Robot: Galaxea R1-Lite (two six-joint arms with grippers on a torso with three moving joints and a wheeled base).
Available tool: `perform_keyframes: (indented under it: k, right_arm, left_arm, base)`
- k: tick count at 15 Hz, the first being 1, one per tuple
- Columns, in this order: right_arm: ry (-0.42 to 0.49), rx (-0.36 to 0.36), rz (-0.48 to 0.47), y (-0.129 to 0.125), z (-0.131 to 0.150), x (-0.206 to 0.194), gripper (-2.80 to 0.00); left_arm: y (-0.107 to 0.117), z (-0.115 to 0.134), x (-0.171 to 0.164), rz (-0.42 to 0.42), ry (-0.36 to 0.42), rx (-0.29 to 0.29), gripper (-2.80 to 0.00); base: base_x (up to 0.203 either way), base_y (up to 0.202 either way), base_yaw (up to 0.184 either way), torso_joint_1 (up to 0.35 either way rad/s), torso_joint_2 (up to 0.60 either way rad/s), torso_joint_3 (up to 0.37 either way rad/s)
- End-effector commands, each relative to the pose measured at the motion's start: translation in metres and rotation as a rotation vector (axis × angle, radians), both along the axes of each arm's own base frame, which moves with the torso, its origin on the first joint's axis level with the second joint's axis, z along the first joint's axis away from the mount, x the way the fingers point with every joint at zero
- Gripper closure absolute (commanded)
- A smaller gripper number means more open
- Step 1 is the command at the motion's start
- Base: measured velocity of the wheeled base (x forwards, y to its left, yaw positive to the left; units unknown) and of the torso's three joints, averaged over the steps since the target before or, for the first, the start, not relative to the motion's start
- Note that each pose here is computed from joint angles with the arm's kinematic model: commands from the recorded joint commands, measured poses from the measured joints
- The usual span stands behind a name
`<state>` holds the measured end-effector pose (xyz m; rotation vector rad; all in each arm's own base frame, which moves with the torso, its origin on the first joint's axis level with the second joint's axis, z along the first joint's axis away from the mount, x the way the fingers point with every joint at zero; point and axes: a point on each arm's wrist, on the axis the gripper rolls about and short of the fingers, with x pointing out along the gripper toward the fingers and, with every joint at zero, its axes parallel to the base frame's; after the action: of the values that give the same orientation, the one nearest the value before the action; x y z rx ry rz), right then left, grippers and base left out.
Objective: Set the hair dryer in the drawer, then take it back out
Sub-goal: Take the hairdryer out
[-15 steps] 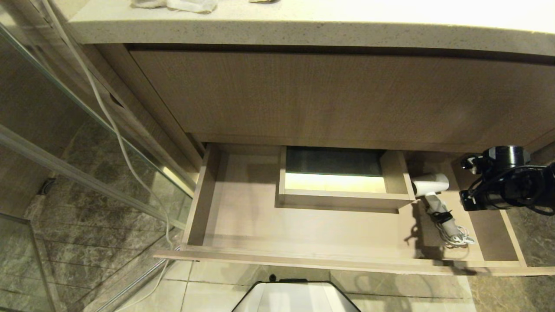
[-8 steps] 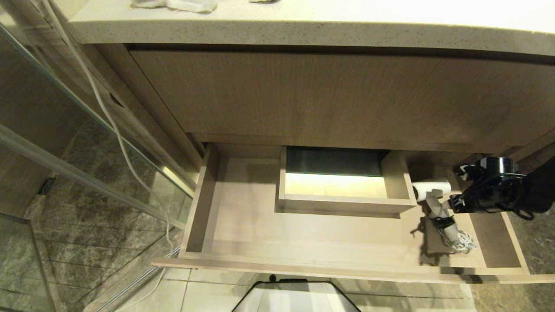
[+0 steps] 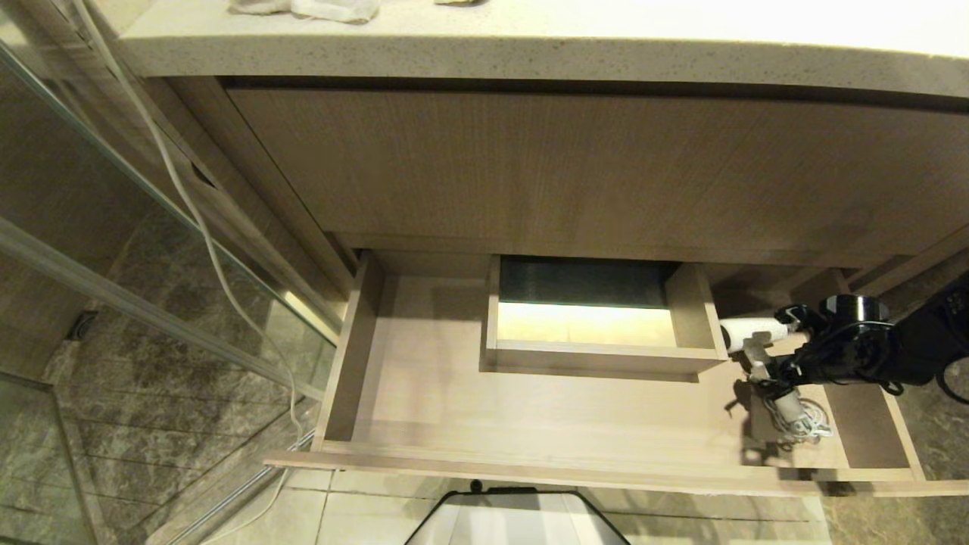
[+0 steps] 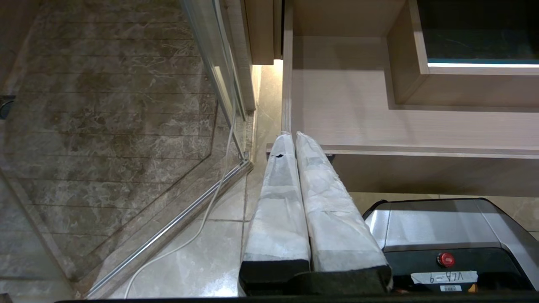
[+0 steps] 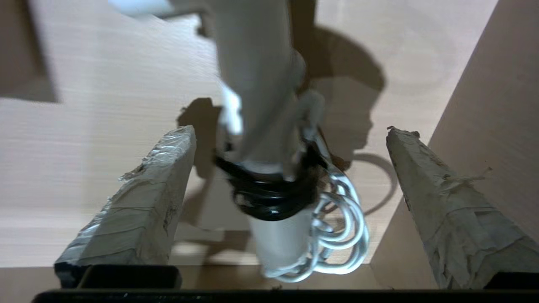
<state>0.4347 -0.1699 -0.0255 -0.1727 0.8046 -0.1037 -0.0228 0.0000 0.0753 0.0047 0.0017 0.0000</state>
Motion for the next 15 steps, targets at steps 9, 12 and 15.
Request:
perform_keyframes:
  k: [9, 12, 15]
  right_arm:
    - [-0.009, 0.031, 0.001, -0.024, -0.039, 0.009, -2.80]
    - [-0.019, 0.043, 0.015, -0.026, -0.045, 0.013, -2.80]
    - [-0.020, 0.074, 0.040, -0.029, -0.063, 0.016, -2.80]
  left_arm:
    - [0.000, 0.000, 0.000, 0.000, 0.000, 0.000, 0.00]
    - [0.000, 0.000, 0.000, 0.000, 0.001, 0.000, 0.00]
    - [0.000, 0.000, 0.000, 0.000, 0.001, 0.000, 0.00]
  base:
    - [0.000, 0.000, 0.000, 0.000, 0.00, 0.000]
    - [0.000, 0.000, 0.000, 0.000, 0.00, 0.000]
    - [0.000, 0.000, 0.000, 0.000, 0.00, 0.000]
